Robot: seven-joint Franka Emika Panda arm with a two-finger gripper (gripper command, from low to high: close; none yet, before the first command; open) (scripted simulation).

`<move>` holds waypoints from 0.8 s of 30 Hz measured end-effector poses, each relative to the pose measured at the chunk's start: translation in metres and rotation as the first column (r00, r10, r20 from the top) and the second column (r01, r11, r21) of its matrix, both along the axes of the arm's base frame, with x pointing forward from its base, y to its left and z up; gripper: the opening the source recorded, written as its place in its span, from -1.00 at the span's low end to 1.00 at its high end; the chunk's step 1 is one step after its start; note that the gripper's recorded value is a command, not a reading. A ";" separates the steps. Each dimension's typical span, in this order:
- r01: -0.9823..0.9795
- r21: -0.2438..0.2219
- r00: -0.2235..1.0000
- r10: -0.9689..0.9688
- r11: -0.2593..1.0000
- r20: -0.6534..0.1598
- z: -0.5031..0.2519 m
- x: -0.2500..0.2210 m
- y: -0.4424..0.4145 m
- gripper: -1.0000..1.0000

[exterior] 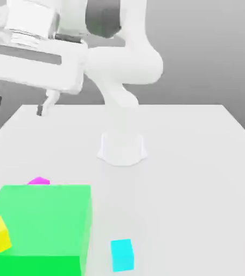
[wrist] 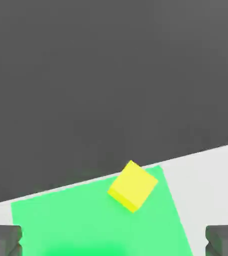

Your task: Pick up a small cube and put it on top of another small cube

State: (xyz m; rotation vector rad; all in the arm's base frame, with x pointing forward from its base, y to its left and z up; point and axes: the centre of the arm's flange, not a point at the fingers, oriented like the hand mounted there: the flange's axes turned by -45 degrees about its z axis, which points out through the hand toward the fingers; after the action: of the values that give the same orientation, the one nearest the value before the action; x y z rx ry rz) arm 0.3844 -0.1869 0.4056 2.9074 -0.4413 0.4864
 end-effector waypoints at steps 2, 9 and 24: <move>0.036 0.019 0.998 -0.035 0.999 -0.047 -0.034 -0.015 -0.018 0.00; 0.164 0.109 0.971 -0.141 0.980 -0.194 -0.141 -0.090 -0.059 0.00; 0.274 0.201 0.933 -0.210 0.940 -0.291 -0.272 -0.162 -0.062 0.00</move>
State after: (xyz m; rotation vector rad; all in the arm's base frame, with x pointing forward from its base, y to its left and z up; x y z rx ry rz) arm 0.2222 -0.2490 0.1338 3.0191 -0.8575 0.0021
